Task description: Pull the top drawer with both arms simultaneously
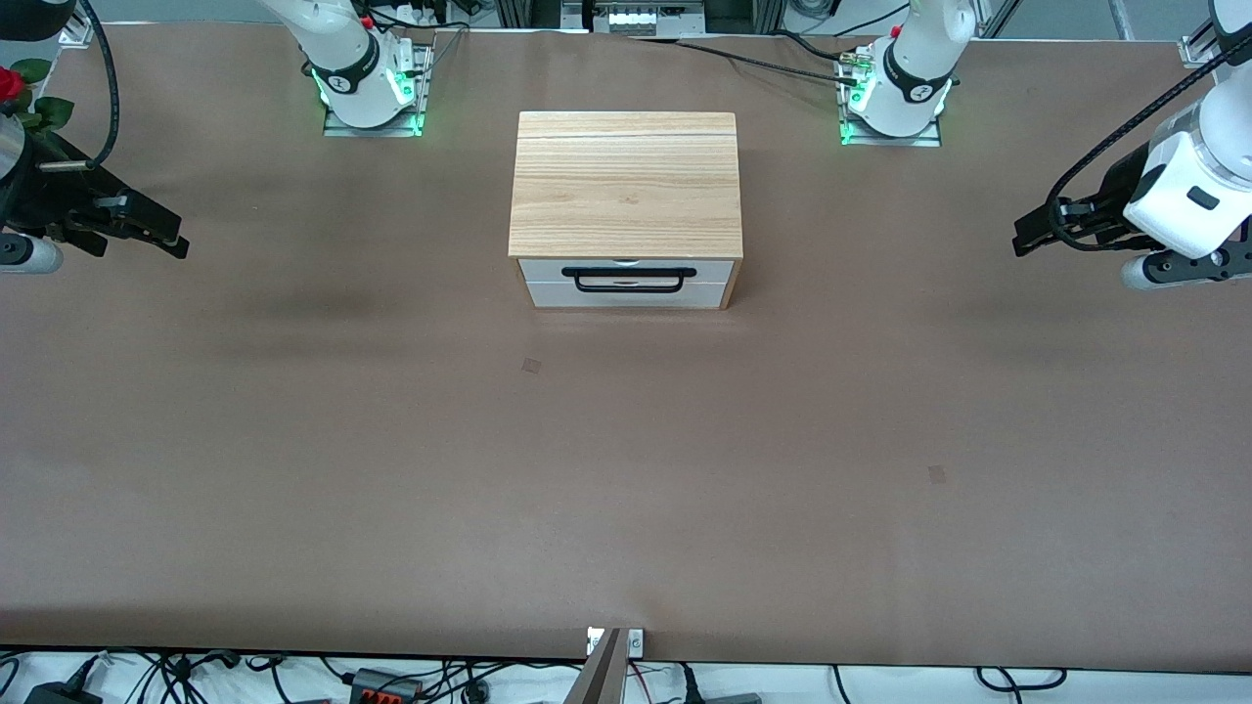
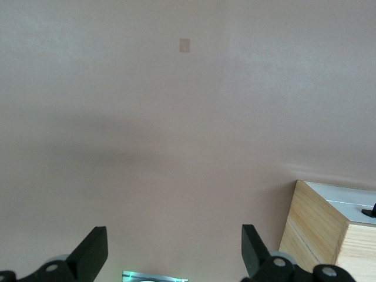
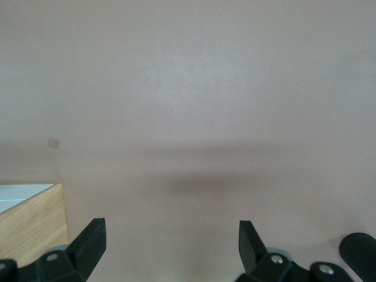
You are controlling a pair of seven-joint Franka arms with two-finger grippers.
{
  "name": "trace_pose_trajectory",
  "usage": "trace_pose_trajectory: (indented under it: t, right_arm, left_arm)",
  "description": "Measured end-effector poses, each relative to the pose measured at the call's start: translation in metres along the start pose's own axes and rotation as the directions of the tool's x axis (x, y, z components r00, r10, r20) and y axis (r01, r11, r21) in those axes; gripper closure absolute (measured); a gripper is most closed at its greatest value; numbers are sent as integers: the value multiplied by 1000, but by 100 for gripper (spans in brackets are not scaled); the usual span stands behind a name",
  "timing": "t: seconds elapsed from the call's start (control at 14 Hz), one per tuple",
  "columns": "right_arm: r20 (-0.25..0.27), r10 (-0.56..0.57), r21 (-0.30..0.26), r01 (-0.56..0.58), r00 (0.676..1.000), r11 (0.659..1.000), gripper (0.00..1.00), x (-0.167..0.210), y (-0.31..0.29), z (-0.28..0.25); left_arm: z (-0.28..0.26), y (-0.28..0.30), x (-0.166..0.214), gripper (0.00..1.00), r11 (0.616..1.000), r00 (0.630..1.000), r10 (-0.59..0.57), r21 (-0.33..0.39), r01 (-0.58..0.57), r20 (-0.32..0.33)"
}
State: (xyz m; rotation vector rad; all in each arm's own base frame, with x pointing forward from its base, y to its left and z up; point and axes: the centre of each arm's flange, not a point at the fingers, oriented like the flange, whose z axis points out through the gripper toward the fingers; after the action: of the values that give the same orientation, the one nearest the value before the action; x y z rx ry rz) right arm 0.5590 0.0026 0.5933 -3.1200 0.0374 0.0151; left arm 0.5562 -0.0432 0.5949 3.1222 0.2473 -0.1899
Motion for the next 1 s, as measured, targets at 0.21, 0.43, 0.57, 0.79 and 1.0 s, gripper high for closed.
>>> trace_pose_trajectory:
  t: [0.21, 0.43, 0.57, 0.79, 1.0]
  right_arm:
    - [1, 0, 0, 0, 1000, 1000, 0, 0, 0, 0]
    - [9, 0, 0, 0, 1000, 1000, 0, -1, 0, 1]
    - [38, 0, -1, 1, 999, 1000, 0, -4, 0, 4]
    - [172, -11, -4, 11, 985, 1000, 0, -16, -6, 20]
    - [290, -53, 29, 46, 956, 999, 0, -17, -32, 50]
  left_arm:
    - [0, 0, 0, 0, 1000, 1000, 0, 0, 0, 0]
    - [0, -2, 1, 0, 1000, 1000, -3, 0, 3, 0]
    - [3, -3, 3, 0, 1000, 1000, -7, -1, 7, 4]
    - [15, -2, 12, 0, 1000, 1000, -7, -14, 8, 28]
    - [34, 10, 25, 0, 992, 997, -4, -129, 13, 73]
